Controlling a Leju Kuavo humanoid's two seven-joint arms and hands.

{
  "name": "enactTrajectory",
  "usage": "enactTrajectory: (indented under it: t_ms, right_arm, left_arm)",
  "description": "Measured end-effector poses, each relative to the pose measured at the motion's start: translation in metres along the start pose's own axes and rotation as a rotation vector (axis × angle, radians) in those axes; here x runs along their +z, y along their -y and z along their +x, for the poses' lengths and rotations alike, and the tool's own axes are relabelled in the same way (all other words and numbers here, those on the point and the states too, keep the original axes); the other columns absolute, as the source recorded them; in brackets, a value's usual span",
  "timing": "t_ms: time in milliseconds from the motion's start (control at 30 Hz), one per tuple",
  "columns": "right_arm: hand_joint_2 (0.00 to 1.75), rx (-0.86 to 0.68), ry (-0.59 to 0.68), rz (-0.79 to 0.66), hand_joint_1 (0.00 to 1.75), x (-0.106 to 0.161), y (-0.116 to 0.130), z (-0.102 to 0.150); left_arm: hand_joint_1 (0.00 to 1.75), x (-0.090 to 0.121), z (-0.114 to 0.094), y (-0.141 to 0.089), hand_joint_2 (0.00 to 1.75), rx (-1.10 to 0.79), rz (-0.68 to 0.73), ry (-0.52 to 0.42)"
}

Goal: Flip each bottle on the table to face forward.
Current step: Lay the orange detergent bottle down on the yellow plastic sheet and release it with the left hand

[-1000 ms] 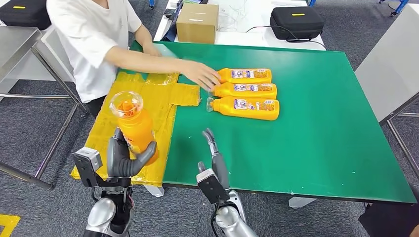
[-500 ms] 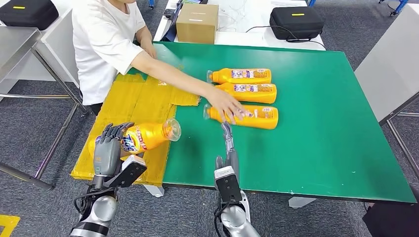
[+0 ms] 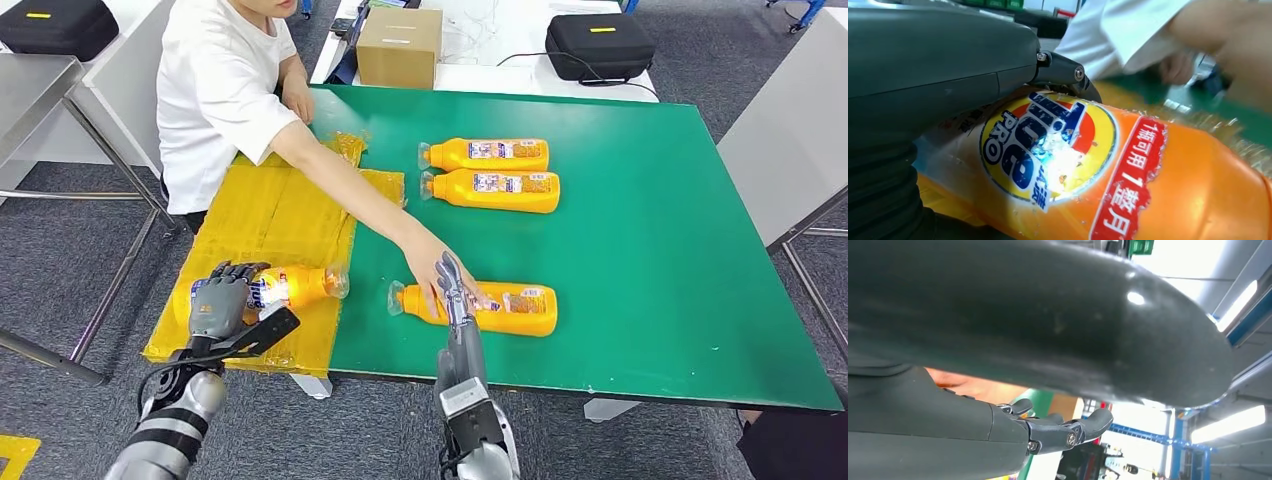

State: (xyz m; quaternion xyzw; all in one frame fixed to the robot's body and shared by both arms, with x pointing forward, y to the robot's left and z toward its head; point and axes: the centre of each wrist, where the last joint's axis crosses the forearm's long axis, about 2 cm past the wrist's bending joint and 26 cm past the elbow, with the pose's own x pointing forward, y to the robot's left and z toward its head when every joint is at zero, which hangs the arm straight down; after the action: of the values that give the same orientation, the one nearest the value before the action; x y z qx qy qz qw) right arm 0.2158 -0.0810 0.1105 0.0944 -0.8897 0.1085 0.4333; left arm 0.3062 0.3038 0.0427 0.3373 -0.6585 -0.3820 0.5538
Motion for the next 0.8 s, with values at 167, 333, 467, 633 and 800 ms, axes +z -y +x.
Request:
enactTrajectory:
  t_ms: [167, 333, 467, 633, 800]
  right_arm:
    - [0.00, -0.011, 0.006, 0.009, 0.00, 0.001, 0.000, 0.003]
    - [0.00, -0.023, 0.004, 0.018, 0.00, 0.002, 0.000, 0.003]
    - [0.00, -0.054, -0.009, 0.034, 0.00, 0.002, -0.001, 0.003]
    - [0.00, -0.072, -0.019, 0.053, 0.00, 0.003, -0.001, 0.002]
    - [0.00, -0.094, -0.034, 0.072, 0.00, 0.005, -0.001, -0.001]
  left_arm:
    - [1.75, -0.011, -0.013, -0.003, 1.75, -0.008, -0.047, -0.030]
    - [1.69, -0.017, -0.016, -0.005, 1.75, -0.001, -0.081, -0.043]
    - [0.26, -0.026, -0.017, -0.008, 1.75, 0.015, -0.134, -0.061]
    - [0.00, -0.032, -0.022, -0.009, 1.75, 0.098, -0.261, -0.101]
    - [0.00, -0.032, -0.029, -0.013, 1.75, 0.282, -0.355, -0.082]
